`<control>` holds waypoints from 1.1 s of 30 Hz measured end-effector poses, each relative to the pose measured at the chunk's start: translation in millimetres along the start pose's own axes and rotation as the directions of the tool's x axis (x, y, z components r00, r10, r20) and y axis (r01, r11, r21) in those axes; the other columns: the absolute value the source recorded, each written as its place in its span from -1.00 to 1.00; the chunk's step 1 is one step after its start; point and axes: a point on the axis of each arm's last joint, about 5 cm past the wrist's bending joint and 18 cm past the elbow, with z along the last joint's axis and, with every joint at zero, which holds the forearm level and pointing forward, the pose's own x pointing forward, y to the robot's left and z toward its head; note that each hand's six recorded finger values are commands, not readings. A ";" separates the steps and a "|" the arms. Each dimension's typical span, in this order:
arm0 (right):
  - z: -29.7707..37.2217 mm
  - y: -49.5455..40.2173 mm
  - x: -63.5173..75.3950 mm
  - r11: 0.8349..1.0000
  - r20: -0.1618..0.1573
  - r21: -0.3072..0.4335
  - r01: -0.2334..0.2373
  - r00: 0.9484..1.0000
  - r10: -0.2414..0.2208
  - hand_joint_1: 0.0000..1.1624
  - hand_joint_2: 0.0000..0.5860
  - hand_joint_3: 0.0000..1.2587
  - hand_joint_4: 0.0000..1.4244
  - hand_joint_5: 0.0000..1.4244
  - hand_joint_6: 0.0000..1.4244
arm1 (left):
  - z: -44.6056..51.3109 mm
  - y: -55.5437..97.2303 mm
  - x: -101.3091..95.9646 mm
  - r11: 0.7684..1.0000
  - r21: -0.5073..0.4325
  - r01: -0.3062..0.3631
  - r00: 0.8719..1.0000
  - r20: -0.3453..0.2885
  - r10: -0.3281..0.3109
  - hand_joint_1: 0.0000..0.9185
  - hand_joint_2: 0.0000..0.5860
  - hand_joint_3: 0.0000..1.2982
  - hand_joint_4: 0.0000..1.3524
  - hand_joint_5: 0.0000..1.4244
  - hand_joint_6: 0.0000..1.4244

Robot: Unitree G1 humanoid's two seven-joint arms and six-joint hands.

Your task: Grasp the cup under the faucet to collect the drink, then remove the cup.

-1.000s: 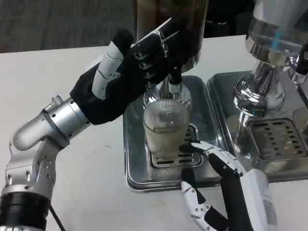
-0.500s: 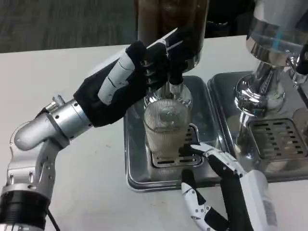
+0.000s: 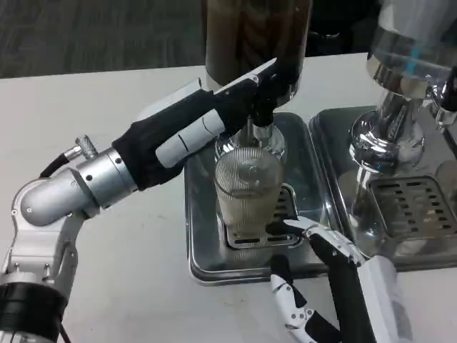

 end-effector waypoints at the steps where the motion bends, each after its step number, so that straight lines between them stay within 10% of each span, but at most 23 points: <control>1: 0.2 0.2 0.0 1.000 -0.001 0.002 0.001 1.000 -0.001 -0.15 0.67 -0.28 -0.57 -0.55 -0.72 | 0.1 0.0 -0.6 1.000 0.016 0.000 1.000 -0.001 0.000 -1.00 -0.55 -1.00 -1.00 -1.00 -1.00; 33: 0.4 -1.4 0.4 0.999 -0.024 0.035 0.016 1.000 -0.016 -0.15 0.67 -0.32 -0.57 -0.55 -0.70 | 6.2 -4.4 -1.1 0.955 0.297 0.029 0.999 -0.028 -0.021 -1.00 -0.56 -1.00 -1.00 -1.00 -1.00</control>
